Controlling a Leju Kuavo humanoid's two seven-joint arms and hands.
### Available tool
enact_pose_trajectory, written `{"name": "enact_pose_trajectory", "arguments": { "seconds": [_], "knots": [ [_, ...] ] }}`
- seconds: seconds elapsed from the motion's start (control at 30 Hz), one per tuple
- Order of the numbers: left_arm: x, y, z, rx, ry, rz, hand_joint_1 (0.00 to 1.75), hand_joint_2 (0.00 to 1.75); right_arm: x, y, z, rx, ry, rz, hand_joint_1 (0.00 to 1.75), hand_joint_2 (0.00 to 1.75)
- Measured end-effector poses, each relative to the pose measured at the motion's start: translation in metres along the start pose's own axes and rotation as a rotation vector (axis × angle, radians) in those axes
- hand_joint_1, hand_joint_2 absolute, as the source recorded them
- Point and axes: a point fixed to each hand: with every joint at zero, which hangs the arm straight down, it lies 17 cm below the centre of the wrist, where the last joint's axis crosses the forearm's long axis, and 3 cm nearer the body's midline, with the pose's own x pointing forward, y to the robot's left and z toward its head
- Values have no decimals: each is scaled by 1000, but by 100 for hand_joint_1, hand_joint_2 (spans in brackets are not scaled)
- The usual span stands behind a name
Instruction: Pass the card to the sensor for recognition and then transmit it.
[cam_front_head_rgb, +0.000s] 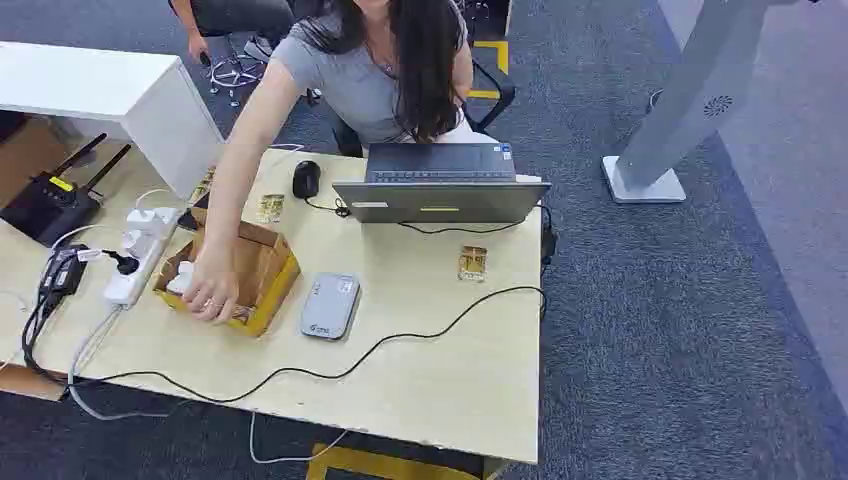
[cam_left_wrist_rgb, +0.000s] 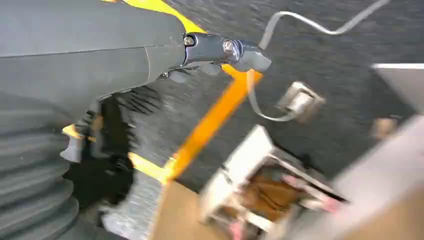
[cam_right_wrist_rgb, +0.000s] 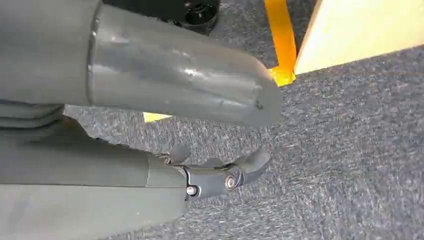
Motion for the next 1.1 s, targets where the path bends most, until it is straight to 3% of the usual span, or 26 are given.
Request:
{"name": "enact_pose_trajectory", "arguments": {
  "seconds": [0.33, 0.53, 0.93, 1.1],
  "knots": [
    [86, -21, 4, -88, -298, 112, 0, 175, 1, -3, 1, -65, -16, -64, 0, 0],
    [122, -22, 18, -112, -424, 111, 0, 175, 2, -6, 1, -88, -22, -75, 0, 0],
    [224, -13, 83, -126, -792, 108, 0, 175, 1, -9, 2, -150, -30, -79, 0, 0],
    [268, -30, 122, -189, -953, 83, 0, 175, 1, -12, 2, -172, -32, -71, 0, 0]
  ]
}}
